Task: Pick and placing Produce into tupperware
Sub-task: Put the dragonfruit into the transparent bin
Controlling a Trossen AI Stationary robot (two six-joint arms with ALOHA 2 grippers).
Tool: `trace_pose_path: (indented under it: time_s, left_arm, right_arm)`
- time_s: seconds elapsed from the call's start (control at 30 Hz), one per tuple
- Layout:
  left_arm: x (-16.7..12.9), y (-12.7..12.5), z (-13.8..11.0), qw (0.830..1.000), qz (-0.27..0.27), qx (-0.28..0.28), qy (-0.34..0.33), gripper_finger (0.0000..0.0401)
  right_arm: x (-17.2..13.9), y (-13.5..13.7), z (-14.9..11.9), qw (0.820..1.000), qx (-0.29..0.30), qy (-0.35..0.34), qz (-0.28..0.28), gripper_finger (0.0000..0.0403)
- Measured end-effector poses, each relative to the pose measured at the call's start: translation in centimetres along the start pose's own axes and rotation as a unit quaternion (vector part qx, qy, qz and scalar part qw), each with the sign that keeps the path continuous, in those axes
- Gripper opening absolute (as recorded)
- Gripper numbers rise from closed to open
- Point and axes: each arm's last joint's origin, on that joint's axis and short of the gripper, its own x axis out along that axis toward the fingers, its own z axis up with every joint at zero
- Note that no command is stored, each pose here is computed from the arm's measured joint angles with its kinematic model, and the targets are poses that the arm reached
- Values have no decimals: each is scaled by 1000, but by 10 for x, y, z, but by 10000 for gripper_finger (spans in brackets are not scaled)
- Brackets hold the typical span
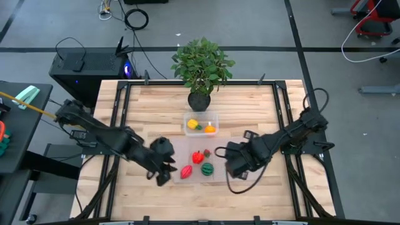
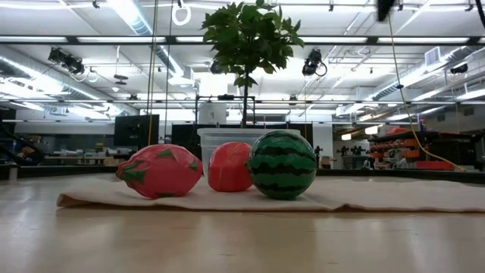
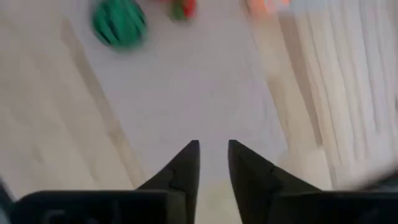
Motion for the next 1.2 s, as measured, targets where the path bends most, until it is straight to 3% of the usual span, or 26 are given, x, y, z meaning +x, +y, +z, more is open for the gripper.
trace_pose_path:
  time_s: [0.13, 0.33, 0.57, 0.8, 1.0, 1.2]
  left_arm:
    - [39, -3, -10, 997, 52, -51, 38, 176]
    - [98, 4, -19, 977, 135, -154, 59, 176]
    - [147, 21, -23, 951, 153, -222, 153, 189]
    - [159, 22, -11, 957, 98, -227, 151, 252]
    - [160, 29, -8, 957, 109, -221, 156, 294]
    - [160, 34, -8, 957, 123, -200, 168, 302]
  right_arm:
    - [12, -13, -36, 999, 29, 10, -16, 122]
    - [20, -28, -77, 992, 96, -62, 49, 145]
    - [29, -42, -95, 972, 157, -138, 110, 170]
    - [30, -44, -95, 968, 160, -155, 119, 201]
    - [30, -44, -95, 968, 156, -155, 119, 216]
    - [30, -44, -95, 968, 156, -155, 118, 221]
